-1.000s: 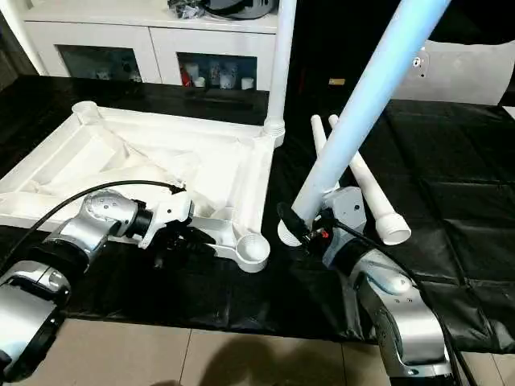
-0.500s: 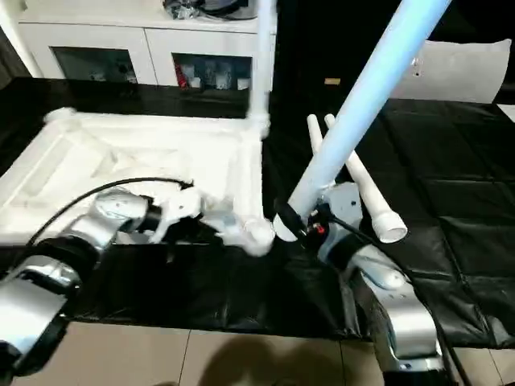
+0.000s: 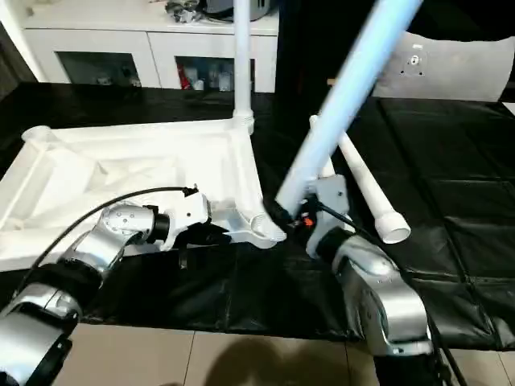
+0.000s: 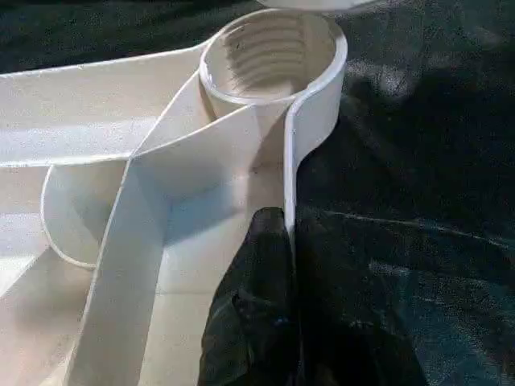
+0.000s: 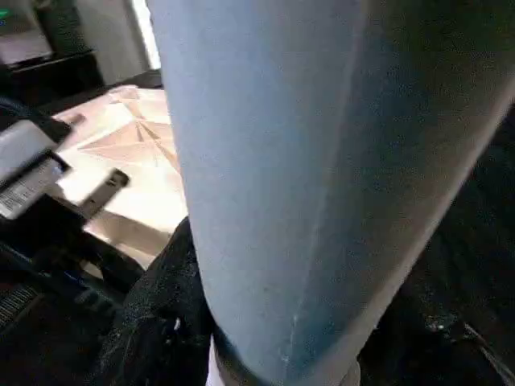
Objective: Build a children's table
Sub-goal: Insert table leg to table base
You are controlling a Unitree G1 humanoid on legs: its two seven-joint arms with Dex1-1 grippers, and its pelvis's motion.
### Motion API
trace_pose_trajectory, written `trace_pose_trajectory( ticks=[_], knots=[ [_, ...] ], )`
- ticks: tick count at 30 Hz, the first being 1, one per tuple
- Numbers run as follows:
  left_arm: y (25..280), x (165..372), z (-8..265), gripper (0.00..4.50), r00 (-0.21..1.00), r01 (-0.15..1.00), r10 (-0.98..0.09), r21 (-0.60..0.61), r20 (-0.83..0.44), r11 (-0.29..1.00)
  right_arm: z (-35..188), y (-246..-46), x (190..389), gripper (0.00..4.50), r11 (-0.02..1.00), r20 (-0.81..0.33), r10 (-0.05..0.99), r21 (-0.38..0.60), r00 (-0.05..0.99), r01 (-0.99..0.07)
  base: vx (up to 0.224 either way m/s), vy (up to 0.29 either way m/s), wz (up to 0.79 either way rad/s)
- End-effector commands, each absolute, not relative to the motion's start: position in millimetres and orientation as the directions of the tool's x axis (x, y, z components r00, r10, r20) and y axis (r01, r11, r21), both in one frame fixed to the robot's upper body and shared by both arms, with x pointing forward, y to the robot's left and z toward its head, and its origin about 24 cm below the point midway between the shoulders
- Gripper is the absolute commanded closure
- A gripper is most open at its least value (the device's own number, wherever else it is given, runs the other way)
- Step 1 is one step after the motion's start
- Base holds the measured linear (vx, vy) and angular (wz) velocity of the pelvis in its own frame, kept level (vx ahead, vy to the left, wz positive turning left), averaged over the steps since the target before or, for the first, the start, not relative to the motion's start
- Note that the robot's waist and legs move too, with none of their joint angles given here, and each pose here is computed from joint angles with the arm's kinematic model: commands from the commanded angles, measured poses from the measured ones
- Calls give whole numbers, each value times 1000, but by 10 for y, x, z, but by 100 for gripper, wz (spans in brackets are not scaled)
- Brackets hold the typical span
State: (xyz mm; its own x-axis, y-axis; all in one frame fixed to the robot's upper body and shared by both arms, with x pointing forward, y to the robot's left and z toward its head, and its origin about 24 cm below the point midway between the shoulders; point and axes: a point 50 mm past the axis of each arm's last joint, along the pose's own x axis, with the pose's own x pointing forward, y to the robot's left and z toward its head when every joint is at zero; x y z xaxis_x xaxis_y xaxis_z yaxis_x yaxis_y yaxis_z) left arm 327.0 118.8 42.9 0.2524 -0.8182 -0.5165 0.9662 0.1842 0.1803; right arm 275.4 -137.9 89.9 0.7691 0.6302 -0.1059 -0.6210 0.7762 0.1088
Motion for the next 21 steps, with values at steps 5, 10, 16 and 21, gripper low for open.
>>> trace_pose_trajectory(
  ticks=[5, 10, 16, 21],
  knots=[
    [1193, 3086, 288, 450, 186, 983, -829, 92, -528, 161, 931, -1241, 2826, 260, 687, -160, 723, 64, 672, -724, 0, 0, 0],
    [1211, 3017, 324, 450, 150, 989, -842, 73, -519, 132, 903, -1217, 2900, 260, 669, -225, 731, 51, 644, -742, 0, 0, 0],
    [1253, 3009, 334, 450, 148, 989, -838, 77, -525, 127, 819, -1230, 2913, 260, 648, -326, 731, 57, 599, -759, 0, 0, 0],
    [1282, 3022, 351, 450, 153, 988, -830, 84, -536, 128, 782, -1238, 2910, 260, 631, -379, 732, 62, 566, -774, 0, 0, 0]
  ],
)
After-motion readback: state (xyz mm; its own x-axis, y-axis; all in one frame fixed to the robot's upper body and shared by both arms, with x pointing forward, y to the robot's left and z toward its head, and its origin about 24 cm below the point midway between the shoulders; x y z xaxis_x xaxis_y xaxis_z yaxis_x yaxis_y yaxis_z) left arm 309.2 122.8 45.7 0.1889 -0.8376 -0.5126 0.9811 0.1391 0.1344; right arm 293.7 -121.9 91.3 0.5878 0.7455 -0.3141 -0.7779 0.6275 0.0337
